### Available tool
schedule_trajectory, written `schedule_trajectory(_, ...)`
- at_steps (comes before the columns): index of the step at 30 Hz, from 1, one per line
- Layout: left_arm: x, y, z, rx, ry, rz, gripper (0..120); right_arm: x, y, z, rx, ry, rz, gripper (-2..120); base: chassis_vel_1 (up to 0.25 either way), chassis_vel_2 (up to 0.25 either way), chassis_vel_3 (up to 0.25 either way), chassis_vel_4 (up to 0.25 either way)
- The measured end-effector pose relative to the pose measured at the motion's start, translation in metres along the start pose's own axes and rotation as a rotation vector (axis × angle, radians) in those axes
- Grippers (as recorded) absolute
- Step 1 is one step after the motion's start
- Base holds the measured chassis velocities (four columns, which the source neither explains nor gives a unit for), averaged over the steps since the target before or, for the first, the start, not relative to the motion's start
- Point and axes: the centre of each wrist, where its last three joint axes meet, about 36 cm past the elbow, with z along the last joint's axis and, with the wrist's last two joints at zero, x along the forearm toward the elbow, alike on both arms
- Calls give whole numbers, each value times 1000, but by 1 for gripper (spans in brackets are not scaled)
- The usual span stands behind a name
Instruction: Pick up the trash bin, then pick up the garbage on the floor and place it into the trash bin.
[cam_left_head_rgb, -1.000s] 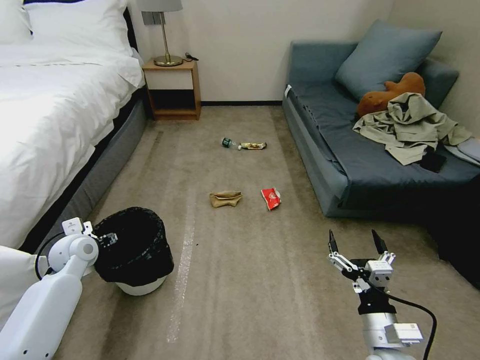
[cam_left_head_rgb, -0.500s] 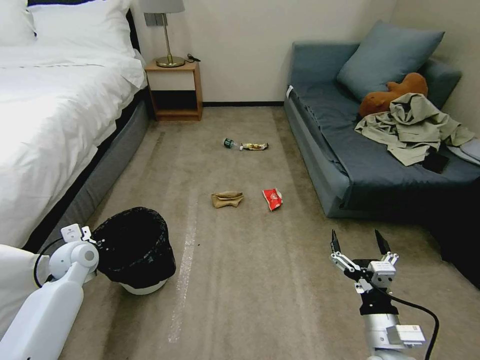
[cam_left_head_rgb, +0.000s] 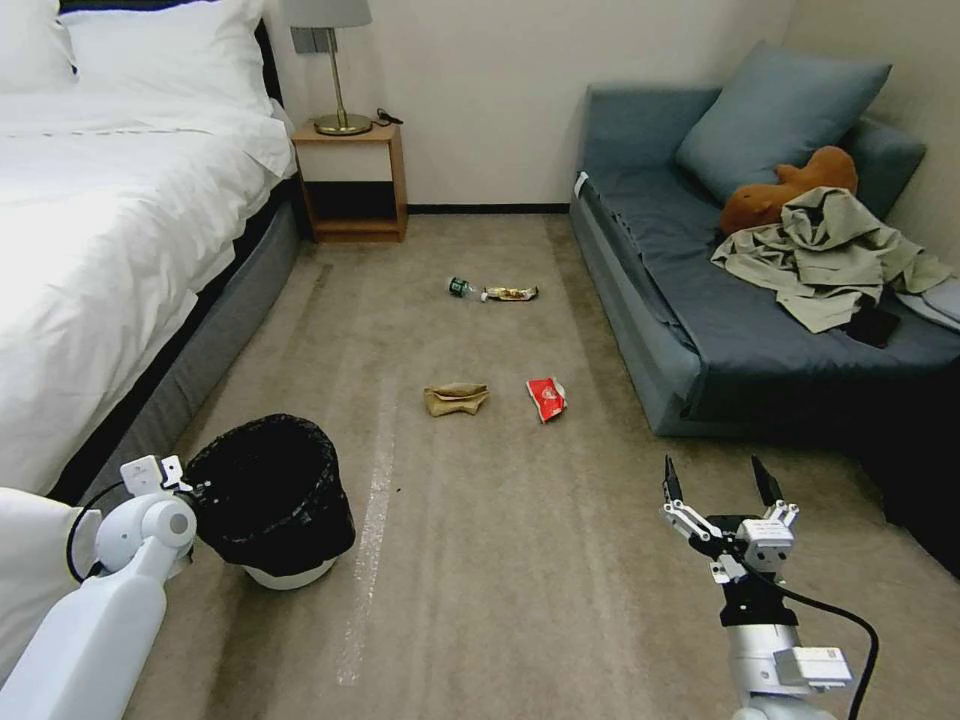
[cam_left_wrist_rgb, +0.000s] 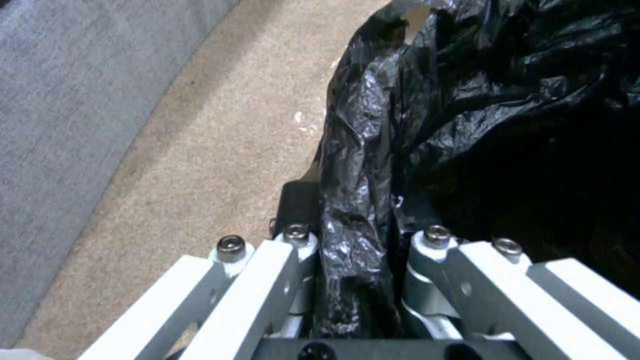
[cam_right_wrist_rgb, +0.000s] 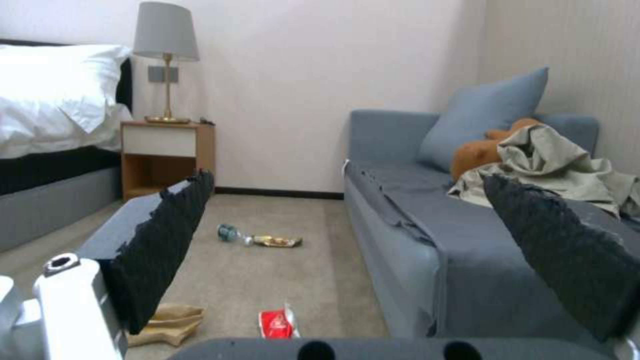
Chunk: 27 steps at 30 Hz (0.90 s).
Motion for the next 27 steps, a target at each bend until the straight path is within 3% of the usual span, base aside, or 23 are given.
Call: schedule_trajectory(27, 33, -4, 19, 58, -114, 150, 4, -4, 0, -6, 8, -25, -13, 100, 0, 0, 0, 0)
